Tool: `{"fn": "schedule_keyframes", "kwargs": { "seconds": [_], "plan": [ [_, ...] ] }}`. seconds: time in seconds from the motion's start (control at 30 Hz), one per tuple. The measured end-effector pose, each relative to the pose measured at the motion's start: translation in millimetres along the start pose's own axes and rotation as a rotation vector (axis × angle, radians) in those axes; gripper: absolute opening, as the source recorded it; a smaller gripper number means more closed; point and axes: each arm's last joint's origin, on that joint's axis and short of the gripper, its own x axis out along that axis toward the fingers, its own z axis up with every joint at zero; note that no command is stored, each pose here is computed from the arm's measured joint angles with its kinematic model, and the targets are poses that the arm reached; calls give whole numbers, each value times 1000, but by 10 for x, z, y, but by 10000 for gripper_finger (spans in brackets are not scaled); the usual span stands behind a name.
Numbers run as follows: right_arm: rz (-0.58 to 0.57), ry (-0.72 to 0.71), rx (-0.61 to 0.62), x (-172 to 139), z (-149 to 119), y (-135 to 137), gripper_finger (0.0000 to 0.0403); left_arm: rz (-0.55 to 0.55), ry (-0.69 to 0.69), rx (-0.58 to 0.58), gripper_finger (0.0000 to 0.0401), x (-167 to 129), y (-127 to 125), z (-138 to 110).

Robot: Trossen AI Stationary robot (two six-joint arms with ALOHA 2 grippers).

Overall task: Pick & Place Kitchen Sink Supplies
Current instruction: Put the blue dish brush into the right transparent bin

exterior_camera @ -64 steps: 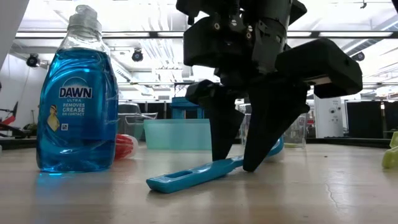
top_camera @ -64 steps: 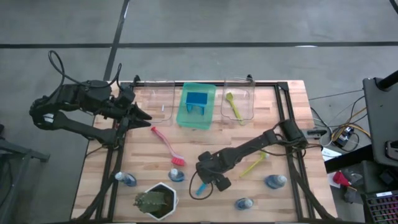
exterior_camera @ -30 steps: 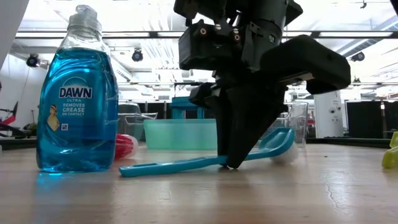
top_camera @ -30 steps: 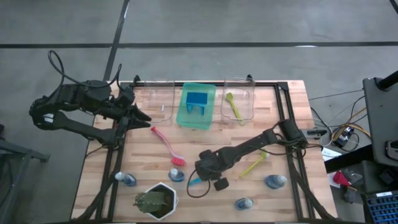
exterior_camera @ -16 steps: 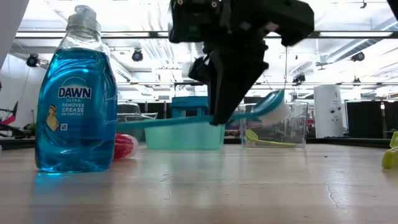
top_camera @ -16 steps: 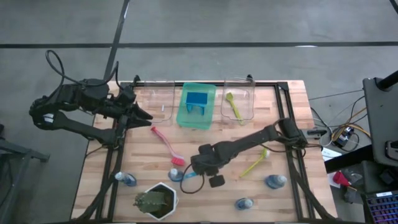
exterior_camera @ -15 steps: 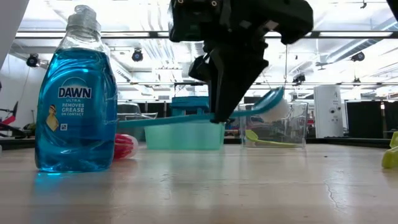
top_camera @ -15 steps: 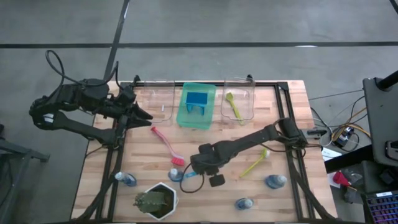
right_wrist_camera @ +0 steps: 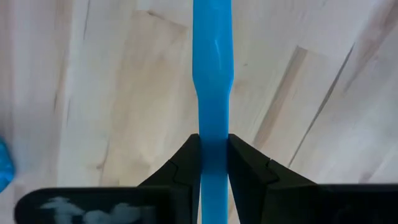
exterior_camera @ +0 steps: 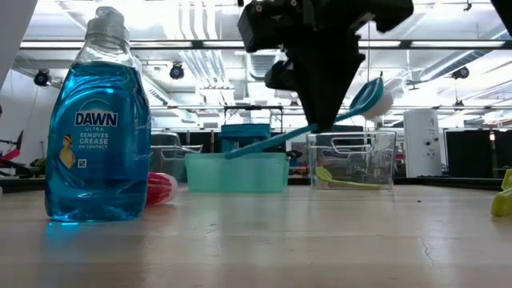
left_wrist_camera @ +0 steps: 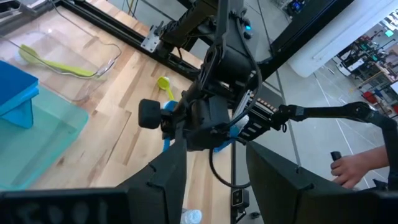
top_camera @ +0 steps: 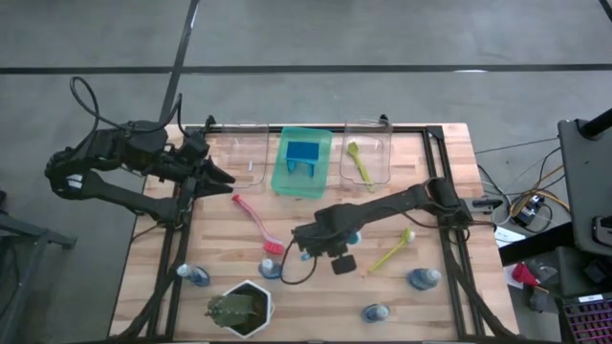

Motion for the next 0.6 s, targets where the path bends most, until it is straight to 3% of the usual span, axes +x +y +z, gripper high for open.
{"fn": "schedule_keyframes", "kwargs": {
  "seconds": [0.23,0.6],
  "plan": [
    [-2,14,41,-202,-10,-60,61,-1,-1,1,159,0,-1,1],
    [-11,93,243,-517,-122,-206,61,-3,-4,6,159,-10,-2,1]
  ]
}}
